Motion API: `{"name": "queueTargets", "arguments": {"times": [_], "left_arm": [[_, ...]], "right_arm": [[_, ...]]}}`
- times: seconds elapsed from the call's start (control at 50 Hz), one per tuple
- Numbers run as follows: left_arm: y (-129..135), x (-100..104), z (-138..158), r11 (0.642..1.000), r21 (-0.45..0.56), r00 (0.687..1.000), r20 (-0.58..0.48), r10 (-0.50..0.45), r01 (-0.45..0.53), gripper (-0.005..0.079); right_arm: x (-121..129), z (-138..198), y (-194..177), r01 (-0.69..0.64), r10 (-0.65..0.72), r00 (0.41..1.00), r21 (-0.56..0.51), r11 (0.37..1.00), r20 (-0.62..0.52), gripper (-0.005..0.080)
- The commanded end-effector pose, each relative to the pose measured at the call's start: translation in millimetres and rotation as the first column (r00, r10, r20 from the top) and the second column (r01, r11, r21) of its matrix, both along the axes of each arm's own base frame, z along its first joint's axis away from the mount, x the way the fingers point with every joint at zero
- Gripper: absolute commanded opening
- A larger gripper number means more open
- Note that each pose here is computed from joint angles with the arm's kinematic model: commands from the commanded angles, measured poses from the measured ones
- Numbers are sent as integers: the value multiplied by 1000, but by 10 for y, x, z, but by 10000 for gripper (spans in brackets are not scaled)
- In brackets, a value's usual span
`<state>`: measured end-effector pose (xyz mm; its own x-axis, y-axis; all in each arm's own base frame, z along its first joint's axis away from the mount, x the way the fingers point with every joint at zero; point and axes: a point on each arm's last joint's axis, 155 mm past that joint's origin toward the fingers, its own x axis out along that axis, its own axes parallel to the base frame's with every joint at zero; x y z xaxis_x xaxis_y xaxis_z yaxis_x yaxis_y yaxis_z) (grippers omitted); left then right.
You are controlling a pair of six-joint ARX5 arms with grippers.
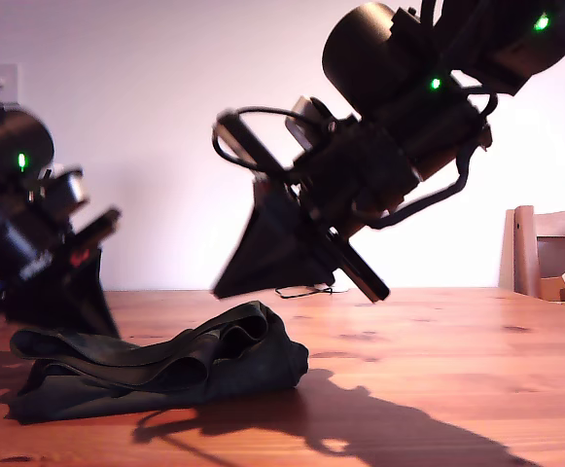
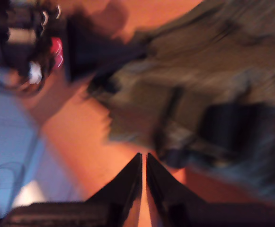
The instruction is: Fold the underwear in front of you. After folding it, place it to the left side.
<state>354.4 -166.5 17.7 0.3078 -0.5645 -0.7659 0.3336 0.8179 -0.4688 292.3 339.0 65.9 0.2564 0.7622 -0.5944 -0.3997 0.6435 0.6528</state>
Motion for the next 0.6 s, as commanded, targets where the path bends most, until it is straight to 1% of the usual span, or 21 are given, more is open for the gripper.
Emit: {"name": "queueTargets", "arguments": {"times": [0.0, 0.14, 0.24, 0.34, 0.46, 0.58], "left_arm": [[-6, 13, 5, 1000, -3, 1000, 10, -8, 8, -19], [3, -33, -37, 1000, 3, 1000, -13, -11, 11, -19], [22, -130, -144, 1000, 15, 998, -69, -12, 13, -19], [28, -251, -251, 1000, 17, 991, -136, -18, 20, -19], [-42, -381, -251, 999, -18, 982, -182, -52, 49, -19], [-68, -503, -282, 997, -7, 973, -217, -77, 77, -19]], "right_arm": [[18, -260, -43, 6, -8, 999, -42, 999, -38, -11], [14, -398, -31, -1, -2, 998, -48, 999, -60, -11], [14, -438, -31, -2, -1, 998, -52, 999, -63, -11], [57, -443, -48, 0, -2, 1000, -67, 998, -31, -11], [130, -460, -119, 5, -5, 1000, -89, 996, 2, -11], [212, -460, -195, 13, -11, 1000, -100, 995, 26, -11]]}}
